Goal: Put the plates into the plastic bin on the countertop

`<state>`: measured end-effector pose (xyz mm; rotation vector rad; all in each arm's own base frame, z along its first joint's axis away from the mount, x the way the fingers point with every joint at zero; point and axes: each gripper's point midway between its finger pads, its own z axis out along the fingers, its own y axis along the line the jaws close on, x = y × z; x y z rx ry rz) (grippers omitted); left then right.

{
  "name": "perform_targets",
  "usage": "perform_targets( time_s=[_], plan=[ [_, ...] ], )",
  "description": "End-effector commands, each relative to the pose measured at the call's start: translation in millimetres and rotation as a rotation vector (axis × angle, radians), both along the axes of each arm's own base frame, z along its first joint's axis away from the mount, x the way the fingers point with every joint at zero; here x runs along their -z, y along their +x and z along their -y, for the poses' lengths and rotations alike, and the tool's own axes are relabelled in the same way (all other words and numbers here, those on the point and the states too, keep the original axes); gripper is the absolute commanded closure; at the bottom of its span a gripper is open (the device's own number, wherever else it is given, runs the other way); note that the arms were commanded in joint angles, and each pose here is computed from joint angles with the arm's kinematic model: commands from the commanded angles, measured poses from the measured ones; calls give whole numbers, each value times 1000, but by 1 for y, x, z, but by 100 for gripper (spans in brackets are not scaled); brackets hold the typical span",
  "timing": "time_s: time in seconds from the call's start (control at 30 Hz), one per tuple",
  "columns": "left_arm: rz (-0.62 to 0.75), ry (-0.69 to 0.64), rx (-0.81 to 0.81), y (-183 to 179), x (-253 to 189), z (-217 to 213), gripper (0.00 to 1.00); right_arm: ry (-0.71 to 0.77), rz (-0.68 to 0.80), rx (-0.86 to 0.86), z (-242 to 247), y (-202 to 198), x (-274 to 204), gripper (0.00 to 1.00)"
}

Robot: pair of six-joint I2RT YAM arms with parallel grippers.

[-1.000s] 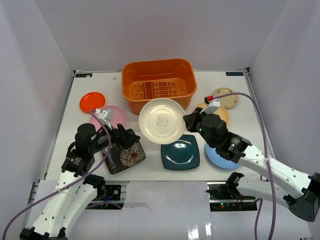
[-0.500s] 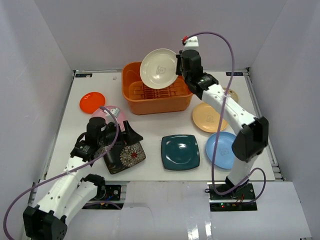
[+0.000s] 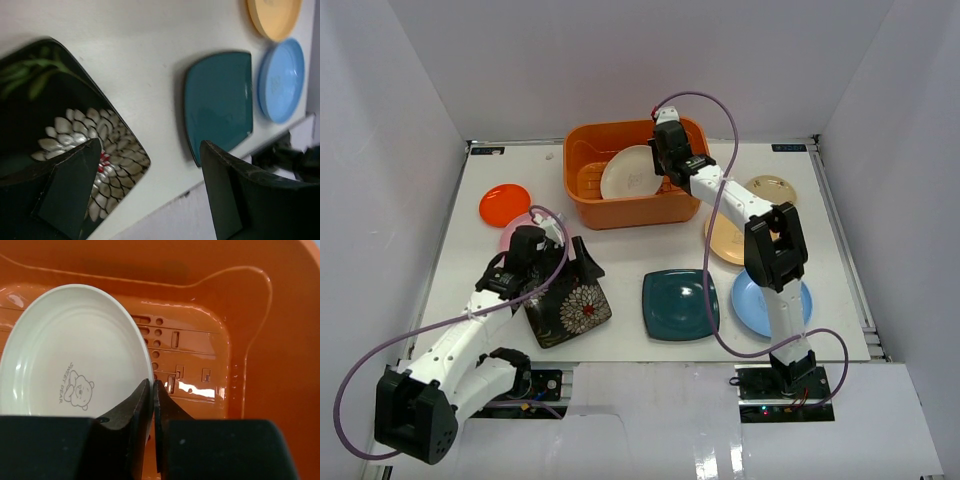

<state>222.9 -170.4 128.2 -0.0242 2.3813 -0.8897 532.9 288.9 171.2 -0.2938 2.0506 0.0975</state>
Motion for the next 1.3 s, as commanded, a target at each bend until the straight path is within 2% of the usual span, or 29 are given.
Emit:
perform_targets(
  time_s=[0.0,0.07,0.1,0.17,0.27,0.4,0.47,0.57,0.6,0.63,0.67,0.7,0.73,0.83,0.87,1.03,1.13,1.2,1.27],
  plan=[
    [163,124,-231,43,-31,-34,10,70,84,5,-6,16,-34,86],
    [178,167,-296,54,-35,-45,13,60,77,15,-5,18,-28,83],
    [167,234,-368,59,-29,-60,13,50,80,20,-3,19,-27,80],
    [114,263,-447,63,-18,-69,14,40,82,23,0,22,-26,76],
    [97,263,-593,68,-8,-86,14,47,104,11,1,23,-40,62],
    [100,228,-759,82,-14,-114,14,110,134,-67,-8,9,-81,51],
    [98,218,-832,89,-18,-135,14,157,147,-95,-7,-10,-114,48],
    [61,219,-950,90,-11,-173,15,238,90,-150,2,-62,-120,48],
    [42,224,-972,86,-5,-181,16,323,174,-198,4,-87,-161,48],
    [28,221,-1022,85,-2,-197,16,350,114,-211,3,-107,-118,48],
    [23,218,-1035,84,0,-203,16,361,74,-223,6,-127,-104,49],
    [8,229,-1041,83,7,-208,16,430,142,-264,9,-146,-131,49],
    [0,231,-1054,83,9,-214,16,415,70,-271,11,-166,-94,50],
    [-51,190,-1051,91,24,-228,16,436,33,-294,21,-200,-81,50],
    [-73,172,-1048,95,29,-232,17,418,-21,-283,28,-212,-55,51],
    [-248,146,-1006,109,76,-236,22,342,-73,-183,71,-242,-13,51],
    [-302,140,-992,114,94,-234,24,281,-86,-122,93,-250,10,51],
    [-291,127,-981,121,93,-234,30,242,-111,-94,104,-256,28,49],
    [-277,136,-978,124,93,-236,42,212,-115,-63,112,-256,38,48]
  ],
)
